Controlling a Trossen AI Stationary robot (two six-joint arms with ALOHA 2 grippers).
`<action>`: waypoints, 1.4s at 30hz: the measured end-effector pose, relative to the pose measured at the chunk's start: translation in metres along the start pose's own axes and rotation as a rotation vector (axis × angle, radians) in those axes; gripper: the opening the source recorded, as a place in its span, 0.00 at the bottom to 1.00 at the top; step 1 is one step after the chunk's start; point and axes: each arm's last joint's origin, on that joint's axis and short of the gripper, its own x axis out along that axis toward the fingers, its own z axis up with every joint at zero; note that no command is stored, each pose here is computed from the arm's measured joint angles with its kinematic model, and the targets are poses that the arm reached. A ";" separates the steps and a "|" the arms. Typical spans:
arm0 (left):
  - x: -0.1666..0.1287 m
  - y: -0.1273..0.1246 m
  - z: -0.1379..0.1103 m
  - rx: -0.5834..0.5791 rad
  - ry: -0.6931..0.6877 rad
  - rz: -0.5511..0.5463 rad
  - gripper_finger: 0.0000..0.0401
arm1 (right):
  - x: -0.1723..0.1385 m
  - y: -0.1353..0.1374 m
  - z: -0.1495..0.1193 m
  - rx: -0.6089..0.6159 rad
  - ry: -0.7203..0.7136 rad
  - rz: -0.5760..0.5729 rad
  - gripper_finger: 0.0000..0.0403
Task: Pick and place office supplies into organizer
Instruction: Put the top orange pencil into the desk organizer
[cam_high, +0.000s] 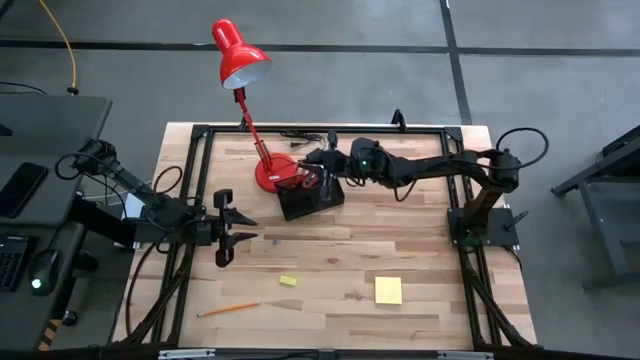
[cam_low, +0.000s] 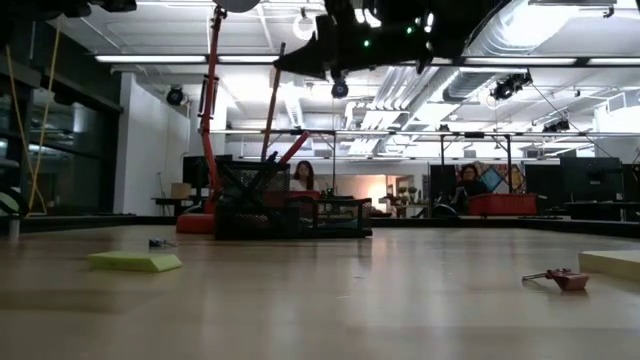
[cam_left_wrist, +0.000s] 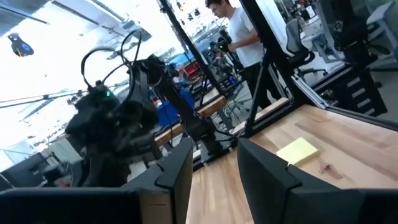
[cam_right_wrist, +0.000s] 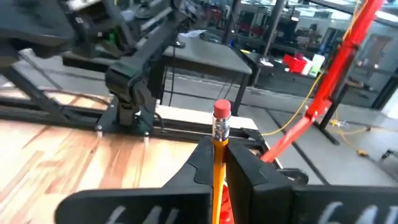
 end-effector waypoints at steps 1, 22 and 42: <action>0.000 0.000 0.000 0.000 -0.002 0.002 0.29 | 0.002 -0.001 -0.003 0.012 0.002 0.003 0.00; 0.000 -0.003 -0.004 -0.037 0.035 -0.026 0.29 | 0.018 0.029 0.015 -0.061 0.022 0.033 0.00; 0.000 -0.002 -0.003 -0.032 0.030 -0.023 0.29 | 0.027 0.029 -0.011 0.050 0.119 0.089 0.00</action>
